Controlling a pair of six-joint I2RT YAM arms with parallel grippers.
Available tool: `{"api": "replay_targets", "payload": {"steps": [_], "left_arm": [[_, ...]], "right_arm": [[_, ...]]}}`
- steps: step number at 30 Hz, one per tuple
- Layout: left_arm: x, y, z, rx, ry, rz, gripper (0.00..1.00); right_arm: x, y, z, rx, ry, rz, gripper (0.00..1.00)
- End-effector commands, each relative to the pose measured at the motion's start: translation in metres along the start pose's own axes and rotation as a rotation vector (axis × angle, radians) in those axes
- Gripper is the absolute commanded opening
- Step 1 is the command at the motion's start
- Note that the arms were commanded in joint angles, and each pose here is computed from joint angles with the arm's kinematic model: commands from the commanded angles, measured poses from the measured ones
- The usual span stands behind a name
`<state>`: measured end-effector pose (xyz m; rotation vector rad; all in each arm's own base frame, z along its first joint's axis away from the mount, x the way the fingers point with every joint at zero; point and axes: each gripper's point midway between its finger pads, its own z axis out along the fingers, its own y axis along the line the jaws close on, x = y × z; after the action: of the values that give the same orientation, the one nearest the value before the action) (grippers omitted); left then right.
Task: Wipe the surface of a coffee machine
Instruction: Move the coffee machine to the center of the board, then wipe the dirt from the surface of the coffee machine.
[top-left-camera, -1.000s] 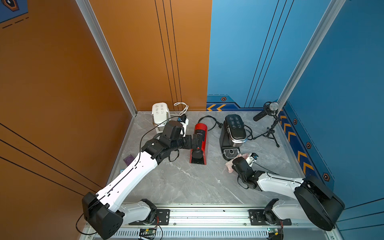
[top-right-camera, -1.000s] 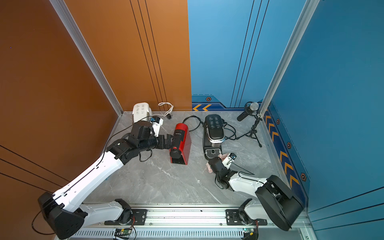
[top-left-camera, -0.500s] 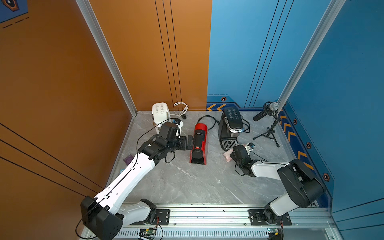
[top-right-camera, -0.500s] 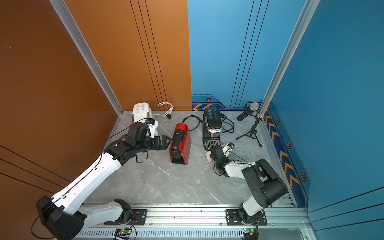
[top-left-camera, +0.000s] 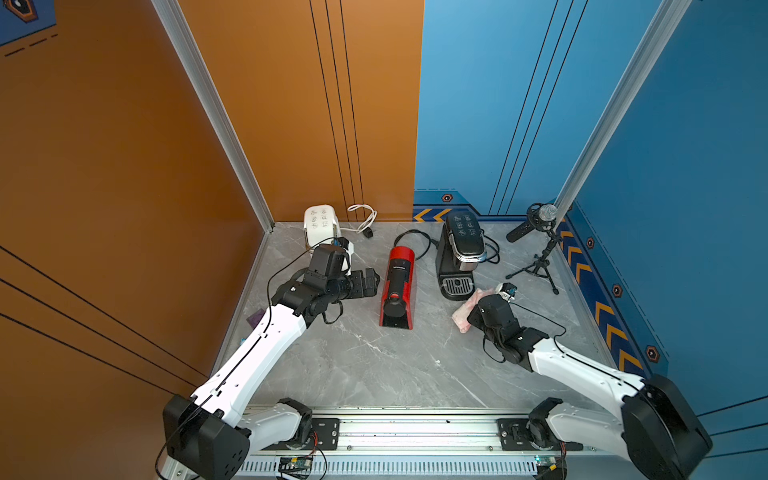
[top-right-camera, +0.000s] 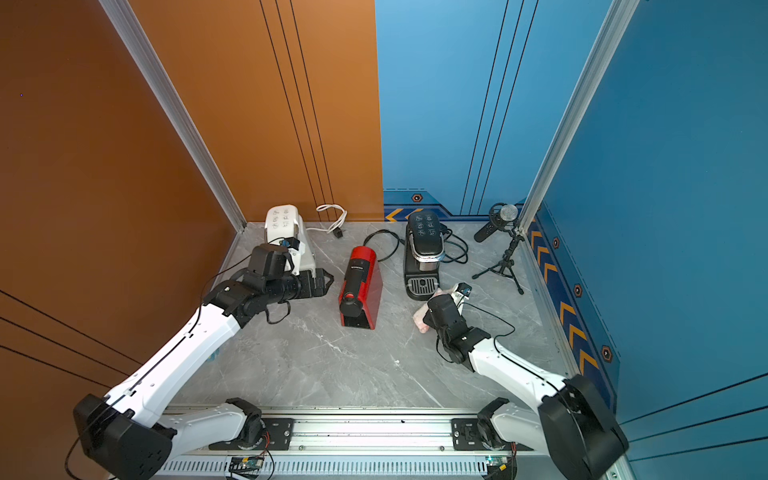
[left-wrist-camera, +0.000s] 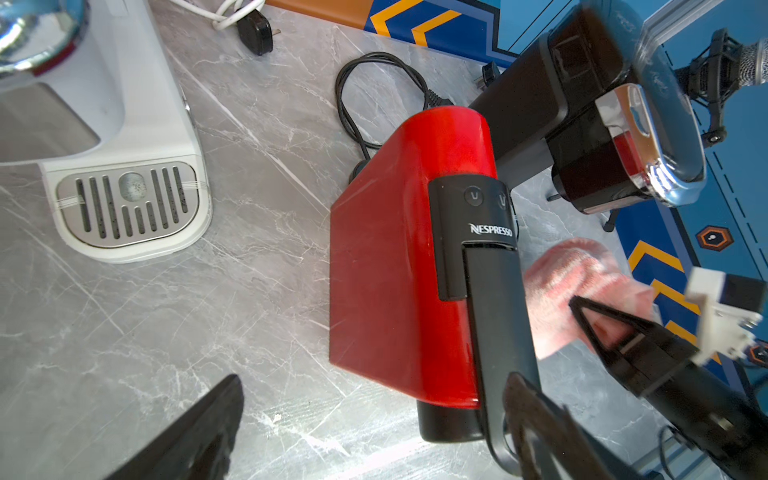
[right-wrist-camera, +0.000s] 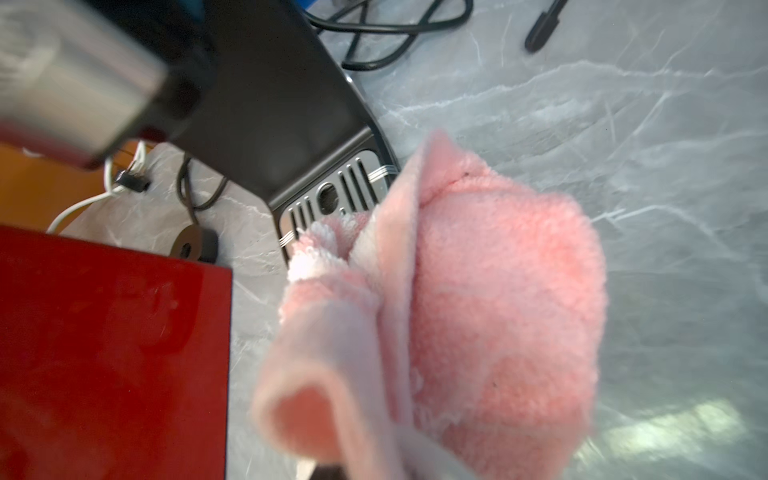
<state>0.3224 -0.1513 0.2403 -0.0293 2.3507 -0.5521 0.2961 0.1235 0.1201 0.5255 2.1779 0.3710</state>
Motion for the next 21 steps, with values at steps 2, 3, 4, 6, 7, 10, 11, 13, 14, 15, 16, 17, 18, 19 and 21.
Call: {"api": "replay_targets", "payload": {"steps": [2,3,4,6,7,10,11,13,14,15,16,17,18,19,21], "left_arm": [[0.009,0.011,0.009,-0.024,0.04,-0.032,0.99],[0.009,0.016,0.012,-0.044,0.042,-0.035,0.99],[0.01,0.02,0.015,-0.067,0.042,-0.039,0.99],[0.011,0.029,0.02,-0.11,0.041,-0.051,1.0],[0.012,0.033,0.023,-0.128,0.045,-0.057,1.0],[0.016,0.044,0.029,-0.175,0.052,-0.085,0.98],[0.017,0.048,0.03,-0.193,0.05,-0.101,0.98],[0.02,0.055,0.033,-0.224,0.052,-0.121,0.97],[0.021,0.059,0.034,-0.239,0.049,-0.132,0.97],[0.022,0.062,0.035,-0.253,0.049,-0.138,0.97],[0.023,0.065,0.037,-0.265,0.053,-0.145,0.97],[0.023,0.066,0.039,-0.267,0.056,-0.152,0.97],[0.023,0.065,0.04,-0.267,0.059,-0.153,0.97],[0.023,0.065,0.042,-0.266,0.063,-0.155,0.97],[0.023,0.064,0.045,-0.262,0.066,-0.152,0.97]], "right_arm": [[-0.011,0.009,-0.054,0.065,-0.012,-0.292,0.0],[-0.018,0.021,-0.063,0.059,-0.023,-0.34,0.0],[-0.024,0.037,-0.07,0.045,-0.029,-0.396,0.0],[-0.036,0.068,-0.077,0.039,-0.032,-0.51,0.0],[-0.04,0.087,-0.077,0.027,-0.033,-0.573,0.0],[-0.05,0.134,-0.066,0.03,-0.036,-0.717,0.0],[-0.051,0.147,-0.059,0.031,-0.028,-0.75,0.0],[-0.048,0.169,-0.044,0.026,0.0,-0.81,0.0],[-0.047,0.176,-0.036,0.034,0.016,-0.831,0.0],[-0.044,0.181,-0.028,0.031,0.032,-0.85,0.0],[-0.043,0.185,-0.02,0.036,0.042,-0.872,0.0],[-0.043,0.185,-0.013,0.052,0.048,-0.877,0.0],[-0.041,0.185,-0.007,0.049,0.065,-0.875,0.0],[-0.04,0.184,-0.001,0.042,0.085,-0.865,0.0],[-0.035,0.182,0.009,0.034,0.122,-0.855,0.0]]}}
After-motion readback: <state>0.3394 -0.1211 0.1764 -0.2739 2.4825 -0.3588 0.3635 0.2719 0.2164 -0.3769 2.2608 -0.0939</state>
